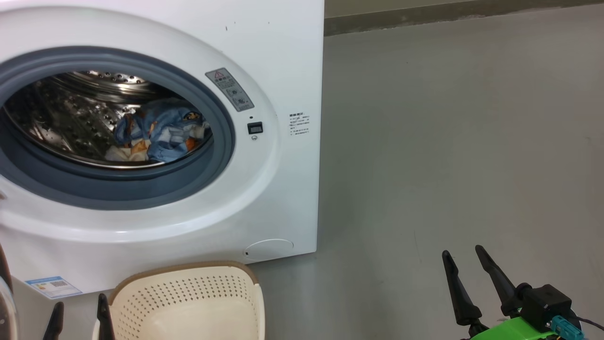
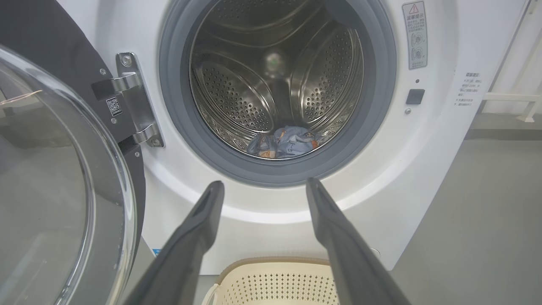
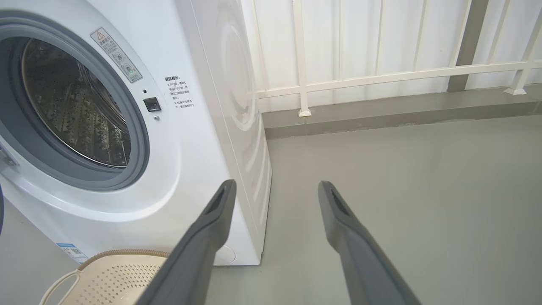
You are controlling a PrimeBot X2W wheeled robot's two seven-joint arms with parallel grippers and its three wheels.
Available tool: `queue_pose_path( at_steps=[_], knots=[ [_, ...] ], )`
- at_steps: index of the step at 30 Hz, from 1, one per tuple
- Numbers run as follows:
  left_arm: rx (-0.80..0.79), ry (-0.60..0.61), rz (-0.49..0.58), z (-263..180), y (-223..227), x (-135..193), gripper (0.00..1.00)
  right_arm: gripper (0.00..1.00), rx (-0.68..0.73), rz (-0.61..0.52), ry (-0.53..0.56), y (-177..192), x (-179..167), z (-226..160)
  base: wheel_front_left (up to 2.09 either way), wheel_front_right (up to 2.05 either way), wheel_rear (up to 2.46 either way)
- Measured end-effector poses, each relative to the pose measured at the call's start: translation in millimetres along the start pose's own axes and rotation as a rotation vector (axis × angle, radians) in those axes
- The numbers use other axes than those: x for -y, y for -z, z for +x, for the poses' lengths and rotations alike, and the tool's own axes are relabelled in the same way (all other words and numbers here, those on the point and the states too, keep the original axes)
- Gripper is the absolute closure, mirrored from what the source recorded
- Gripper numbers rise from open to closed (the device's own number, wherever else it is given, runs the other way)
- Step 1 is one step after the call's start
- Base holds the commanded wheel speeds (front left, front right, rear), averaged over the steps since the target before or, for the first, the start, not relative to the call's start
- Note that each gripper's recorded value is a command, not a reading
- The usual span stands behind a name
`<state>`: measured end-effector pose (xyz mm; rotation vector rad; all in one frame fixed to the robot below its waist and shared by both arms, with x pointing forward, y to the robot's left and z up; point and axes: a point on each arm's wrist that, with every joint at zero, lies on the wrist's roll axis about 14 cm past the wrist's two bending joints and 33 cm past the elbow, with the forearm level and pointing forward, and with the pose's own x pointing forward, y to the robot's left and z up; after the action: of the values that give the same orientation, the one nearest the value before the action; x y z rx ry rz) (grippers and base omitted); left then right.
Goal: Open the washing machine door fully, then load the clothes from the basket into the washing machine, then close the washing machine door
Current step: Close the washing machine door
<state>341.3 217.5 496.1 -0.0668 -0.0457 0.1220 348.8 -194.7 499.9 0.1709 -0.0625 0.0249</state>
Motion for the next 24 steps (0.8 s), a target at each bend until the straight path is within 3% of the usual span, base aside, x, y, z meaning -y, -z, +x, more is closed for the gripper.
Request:
queue_pose_path(
  at_steps=[24],
  knots=[
    [-0.02,-0.006,0.001,-0.9,6.3,-2.1,0.0,0.0,-0.01,0.002,-0.005,3.2,-1.6,1.1,-0.1,0.1,0.0]
  ],
)
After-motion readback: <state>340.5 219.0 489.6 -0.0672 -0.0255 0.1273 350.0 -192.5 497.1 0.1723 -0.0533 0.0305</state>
